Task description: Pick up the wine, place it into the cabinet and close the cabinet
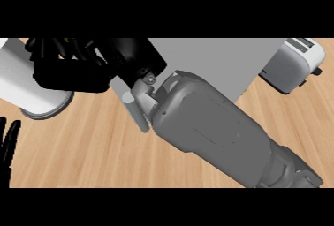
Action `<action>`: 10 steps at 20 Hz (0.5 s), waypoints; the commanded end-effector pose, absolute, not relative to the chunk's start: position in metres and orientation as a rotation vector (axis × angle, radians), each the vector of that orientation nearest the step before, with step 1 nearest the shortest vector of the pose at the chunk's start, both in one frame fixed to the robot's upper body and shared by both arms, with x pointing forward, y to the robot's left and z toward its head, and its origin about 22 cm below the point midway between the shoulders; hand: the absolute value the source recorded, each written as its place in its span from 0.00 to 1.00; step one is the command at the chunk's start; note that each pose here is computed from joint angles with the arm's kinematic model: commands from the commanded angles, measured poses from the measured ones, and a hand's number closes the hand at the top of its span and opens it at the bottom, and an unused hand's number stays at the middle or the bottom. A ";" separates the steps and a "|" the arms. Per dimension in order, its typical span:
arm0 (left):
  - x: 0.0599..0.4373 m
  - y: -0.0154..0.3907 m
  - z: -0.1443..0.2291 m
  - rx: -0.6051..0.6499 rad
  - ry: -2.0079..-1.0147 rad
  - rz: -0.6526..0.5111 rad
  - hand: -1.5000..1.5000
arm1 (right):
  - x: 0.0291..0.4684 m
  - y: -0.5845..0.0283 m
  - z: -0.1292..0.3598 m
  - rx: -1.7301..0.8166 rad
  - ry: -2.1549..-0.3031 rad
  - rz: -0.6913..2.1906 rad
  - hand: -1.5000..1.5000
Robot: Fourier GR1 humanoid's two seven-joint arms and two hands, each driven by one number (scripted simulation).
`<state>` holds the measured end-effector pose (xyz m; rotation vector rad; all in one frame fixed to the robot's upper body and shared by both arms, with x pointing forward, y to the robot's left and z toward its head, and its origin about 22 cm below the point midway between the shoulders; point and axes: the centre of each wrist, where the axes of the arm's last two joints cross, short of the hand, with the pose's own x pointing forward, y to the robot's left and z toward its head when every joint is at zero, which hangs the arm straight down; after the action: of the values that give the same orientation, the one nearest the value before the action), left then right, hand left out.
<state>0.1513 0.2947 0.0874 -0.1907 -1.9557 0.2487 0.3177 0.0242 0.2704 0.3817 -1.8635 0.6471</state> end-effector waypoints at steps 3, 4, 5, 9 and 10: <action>0.152 0.294 0.093 -0.188 -1.955 0.220 0.00 | 0.372 -0.007 0.250 0.273 -1.837 0.562 1.00; 0.160 0.297 0.101 -0.179 -1.963 0.229 0.00 | 0.370 -0.008 0.251 0.276 -1.839 0.582 1.00; 0.155 0.296 0.081 -0.181 -1.942 0.241 0.00 | 0.371 -0.011 0.238 0.263 -1.843 0.583 1.00; 0.157 0.289 0.093 -0.182 -1.959 0.242 0.00 | 0.383 -0.025 0.249 0.203 -1.860 0.601 1.00; 0.159 0.293 0.102 -0.202 -1.969 0.241 0.00 | 0.390 -0.031 0.241 0.188 -1.863 0.610 1.00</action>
<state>0.1569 0.2929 0.0944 -0.1907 -1.9598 0.2390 0.3404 0.0263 0.2596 0.4233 -1.9220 0.7451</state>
